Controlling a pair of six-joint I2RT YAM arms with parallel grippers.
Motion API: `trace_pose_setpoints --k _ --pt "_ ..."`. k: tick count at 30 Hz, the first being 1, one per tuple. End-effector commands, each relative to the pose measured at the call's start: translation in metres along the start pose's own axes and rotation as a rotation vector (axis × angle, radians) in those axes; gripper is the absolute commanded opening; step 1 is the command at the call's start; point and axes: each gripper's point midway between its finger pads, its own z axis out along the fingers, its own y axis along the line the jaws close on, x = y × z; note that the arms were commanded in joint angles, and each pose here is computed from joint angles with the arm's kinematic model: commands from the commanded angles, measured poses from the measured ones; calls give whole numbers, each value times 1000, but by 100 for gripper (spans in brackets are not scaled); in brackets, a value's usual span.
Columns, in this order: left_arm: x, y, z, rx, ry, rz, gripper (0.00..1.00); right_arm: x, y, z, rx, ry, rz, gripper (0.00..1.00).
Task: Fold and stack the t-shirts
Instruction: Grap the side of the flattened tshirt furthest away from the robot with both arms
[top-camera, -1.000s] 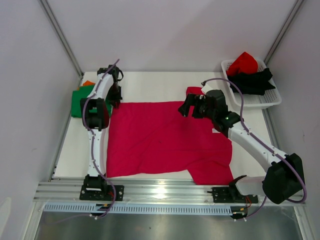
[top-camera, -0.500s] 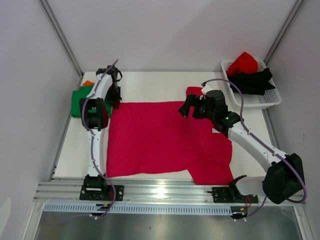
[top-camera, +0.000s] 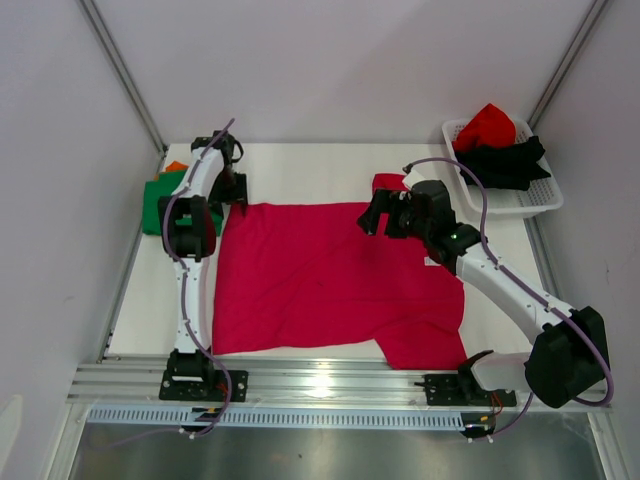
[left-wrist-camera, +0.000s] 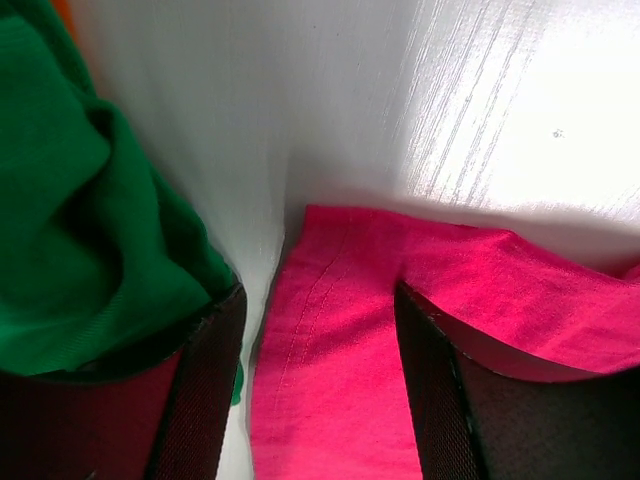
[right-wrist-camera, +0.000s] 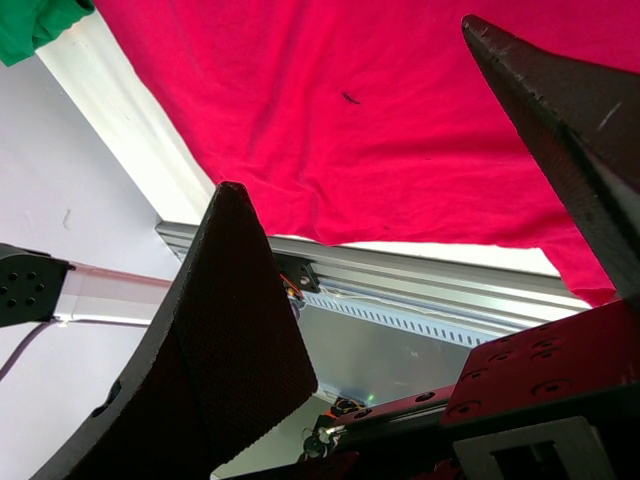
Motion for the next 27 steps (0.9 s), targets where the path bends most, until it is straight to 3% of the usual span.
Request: trace_pose_setpoints --k 1,6,12,14,16,19,20,23,27 --pt "-1 0 -9 12 -19 -34 64 -26 15 -10 -32 -74 -11 93" --pt "2 0 -9 11 -9 -43 63 -26 15 -13 -30 -75 -14 93" --pt "6 -2 -8 24 2 -56 42 -29 15 -18 -28 -85 -19 93" --pt "11 -4 -5 28 20 -74 49 -31 16 -20 -30 -87 -19 93" --pt "13 -11 -8 69 21 -84 49 -31 17 -22 -31 -87 -22 94" --pt "16 -12 -6 81 36 -85 35 -32 17 -23 -28 -87 -25 93" --pt "17 -12 -6 81 37 -84 23 -32 16 -23 -26 -88 -25 93" --pt "17 -14 -5 97 41 -81 5 -32 17 -23 -28 -88 -24 93" --pt "17 -17 -5 113 43 -76 1 -31 17 -24 -27 -89 -20 94"
